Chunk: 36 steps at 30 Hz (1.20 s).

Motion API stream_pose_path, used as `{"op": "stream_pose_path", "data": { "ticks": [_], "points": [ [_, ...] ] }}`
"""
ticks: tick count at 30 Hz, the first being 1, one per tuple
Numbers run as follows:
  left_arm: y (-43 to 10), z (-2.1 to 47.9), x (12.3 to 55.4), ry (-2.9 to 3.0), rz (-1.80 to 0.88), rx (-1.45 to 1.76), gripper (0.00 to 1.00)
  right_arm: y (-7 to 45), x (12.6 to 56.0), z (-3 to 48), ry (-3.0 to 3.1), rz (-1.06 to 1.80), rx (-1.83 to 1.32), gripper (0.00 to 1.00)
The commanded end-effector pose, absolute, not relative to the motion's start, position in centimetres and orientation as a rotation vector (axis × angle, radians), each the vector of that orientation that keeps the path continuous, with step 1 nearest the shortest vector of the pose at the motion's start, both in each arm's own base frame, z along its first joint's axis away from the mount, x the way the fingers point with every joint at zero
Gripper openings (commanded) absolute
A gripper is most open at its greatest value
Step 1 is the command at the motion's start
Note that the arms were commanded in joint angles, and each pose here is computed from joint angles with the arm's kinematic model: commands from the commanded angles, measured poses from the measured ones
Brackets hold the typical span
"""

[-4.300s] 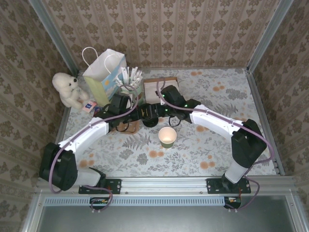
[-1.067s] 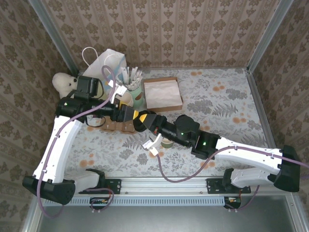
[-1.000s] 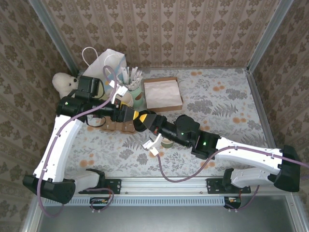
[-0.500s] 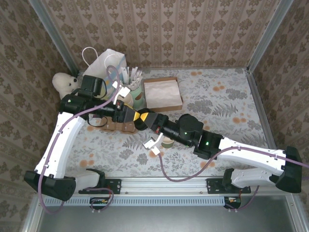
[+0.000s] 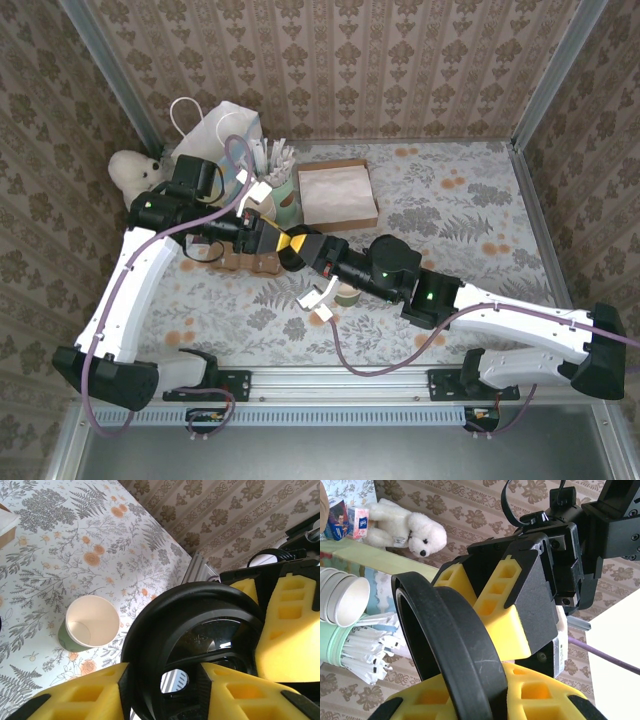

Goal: Pack the takeout coffee

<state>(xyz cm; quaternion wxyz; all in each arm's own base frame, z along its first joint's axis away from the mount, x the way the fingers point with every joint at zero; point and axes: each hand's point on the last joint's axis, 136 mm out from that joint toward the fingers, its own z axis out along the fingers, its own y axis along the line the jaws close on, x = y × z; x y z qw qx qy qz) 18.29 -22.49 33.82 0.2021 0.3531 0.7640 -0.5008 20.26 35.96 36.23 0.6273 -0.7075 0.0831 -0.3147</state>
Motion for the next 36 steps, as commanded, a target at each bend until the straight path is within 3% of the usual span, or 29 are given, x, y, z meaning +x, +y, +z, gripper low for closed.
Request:
{"op": "stream_pose_path", "data": {
  "ticks": [1, 7, 18, 21, 30, 32, 36],
  "points": [
    [-22.8, 34.2, 16.9, 2.092, -1.453, 1.041, 0.38, 35.7, 19.1, 39.7, 0.131, -0.717, -1.547, 0.06],
    [-23.3, 33.4, 16.2, 2.14, -1.374, 1.11, 0.33, 36.0, 19.2, 39.4, 0.126, -0.716, -1.567, 0.06],
    [-23.5, 33.1, 16.6, 2.139, -1.373, 1.102, 0.15, 35.9, 19.2, 39.2, 0.125, -0.716, -1.588, 0.07],
    [-23.5, 33.0, 16.8, 2.14, -1.367, 1.095, 0.01, 36.2, 19.4, 38.6, 0.12, -0.719, -1.601, 0.09],
    [-23.1, 32.8, 17.1, 2.135, -1.285, 1.082, 0.0, 36.1, 19.7, 38.0, 0.146, -0.713, -1.627, 0.16],
    [-22.9, 32.6, 17.7, 2.14, -1.235, 1.058, 0.0, 36.0, 20.0, 37.6, 0.173, -0.708, -1.643, 0.26],
    [-22.6, 32.7, 19.4, 2.162, -1.158, 0.958, 0.0, 34.7, 21.9, 35.4, 0.424, -0.697, -1.715, 0.76]
  ]
}}
